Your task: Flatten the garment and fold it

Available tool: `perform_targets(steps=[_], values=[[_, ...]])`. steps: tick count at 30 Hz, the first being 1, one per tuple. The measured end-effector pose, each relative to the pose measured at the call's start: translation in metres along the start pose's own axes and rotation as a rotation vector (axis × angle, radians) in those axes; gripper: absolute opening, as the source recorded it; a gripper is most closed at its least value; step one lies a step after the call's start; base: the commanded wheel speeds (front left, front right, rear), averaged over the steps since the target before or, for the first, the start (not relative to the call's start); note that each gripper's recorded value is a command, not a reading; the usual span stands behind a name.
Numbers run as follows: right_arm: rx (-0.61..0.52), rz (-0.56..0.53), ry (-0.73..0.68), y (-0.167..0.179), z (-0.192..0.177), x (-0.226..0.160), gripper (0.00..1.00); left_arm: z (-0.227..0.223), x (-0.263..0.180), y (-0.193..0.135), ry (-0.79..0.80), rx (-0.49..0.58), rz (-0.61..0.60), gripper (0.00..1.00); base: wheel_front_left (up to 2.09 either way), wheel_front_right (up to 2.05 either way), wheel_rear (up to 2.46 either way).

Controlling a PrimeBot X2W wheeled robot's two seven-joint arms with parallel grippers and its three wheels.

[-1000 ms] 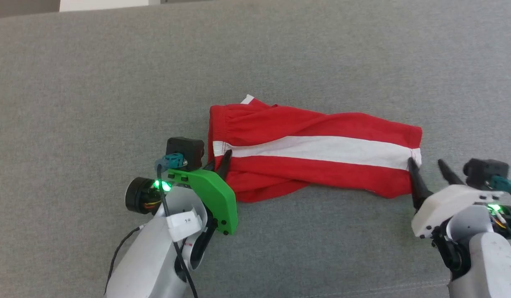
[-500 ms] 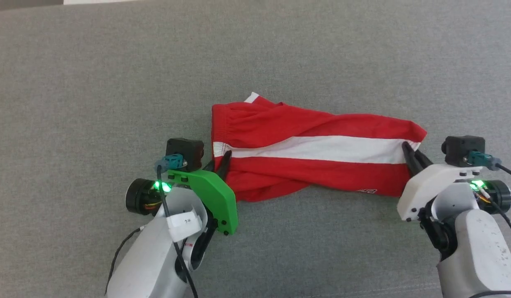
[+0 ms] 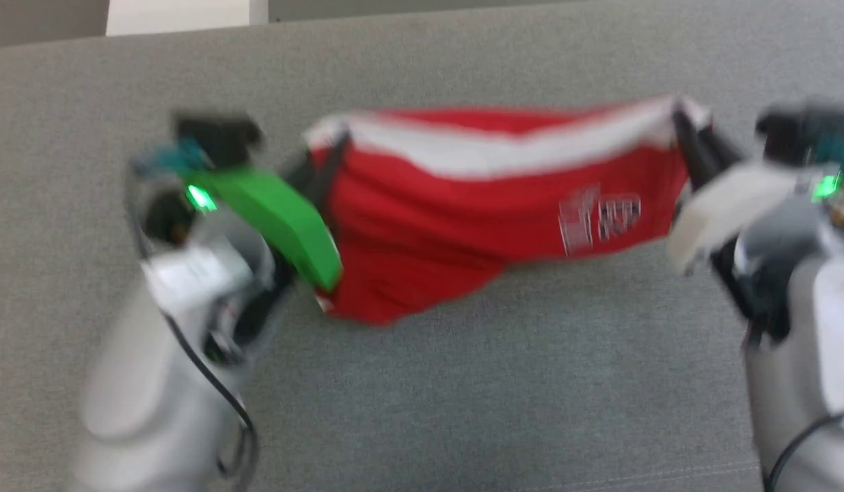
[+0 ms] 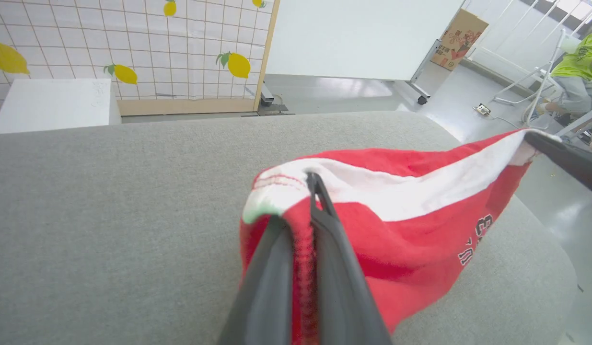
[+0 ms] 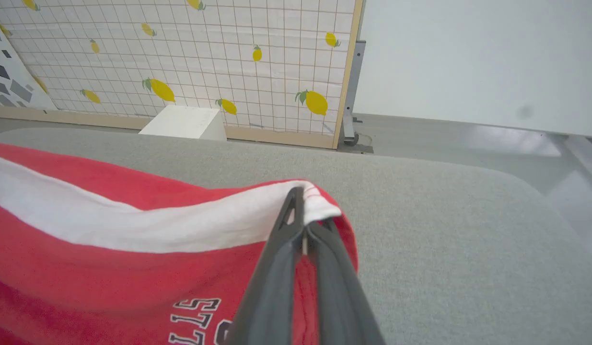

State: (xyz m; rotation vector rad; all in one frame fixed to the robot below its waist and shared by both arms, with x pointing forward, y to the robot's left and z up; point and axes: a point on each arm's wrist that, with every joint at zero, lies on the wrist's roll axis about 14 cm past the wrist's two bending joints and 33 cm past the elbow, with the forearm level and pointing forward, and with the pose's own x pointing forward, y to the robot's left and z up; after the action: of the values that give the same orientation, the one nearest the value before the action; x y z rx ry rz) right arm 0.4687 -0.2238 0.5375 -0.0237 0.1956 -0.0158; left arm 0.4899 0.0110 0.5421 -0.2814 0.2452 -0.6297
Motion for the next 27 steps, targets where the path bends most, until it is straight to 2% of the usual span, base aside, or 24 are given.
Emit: perform_targets(steps=[3, 4, 5, 13, 17, 20, 23, 27], values=[[-0.067, 0.042, -0.091, 0.008, 0.052, 0.025, 0.00, 0.049, 0.016, 0.015, -0.080, 0.045, 0.004, 0.00, 0.00, 0.00, 0.00], [-0.121, 0.067, -0.157, 0.014, 0.090, 0.048, 0.00, 0.092, 0.029, 0.027, -0.181, 0.029, 0.009, 0.00, 0.00, 0.00, 0.00], [-0.140, 0.073, -0.182, 0.016, 0.103, 0.056, 0.00, 0.105, 0.034, 0.032, -0.213, 0.016, 0.017, 0.00, 0.00, 0.00, 0.00], [-0.242, 0.090, -0.382, 0.032, 0.180, 0.115, 0.00, 0.183, 0.062, 0.094, -0.463, -0.014, 0.140, 0.00, 0.00, 0.00, 0.00], [-0.259, 0.082, -0.512, 0.036, 0.211, 0.132, 0.00, 0.213, 0.064, 0.111, -0.629, -0.020, 0.171, 0.00, 0.00, 0.00, 0.00], [-0.247, 0.074, -0.593, 0.037, 0.225, 0.139, 0.00, 0.222, 0.063, 0.117, -0.716, -0.009, 0.171, 0.00, 0.00, 0.00, 0.00], [-0.231, 0.091, -0.616, 0.043, 0.221, 0.146, 0.00, 0.221, 0.061, 0.124, -0.749, 0.005, 0.173, 0.00, 0.00, 0.00, 0.00], [-0.228, 0.132, -0.564, 0.053, 0.194, 0.152, 0.00, 0.193, 0.063, 0.131, -0.674, 0.022, 0.177, 0.00, 0.00, 0.00, 0.00]])
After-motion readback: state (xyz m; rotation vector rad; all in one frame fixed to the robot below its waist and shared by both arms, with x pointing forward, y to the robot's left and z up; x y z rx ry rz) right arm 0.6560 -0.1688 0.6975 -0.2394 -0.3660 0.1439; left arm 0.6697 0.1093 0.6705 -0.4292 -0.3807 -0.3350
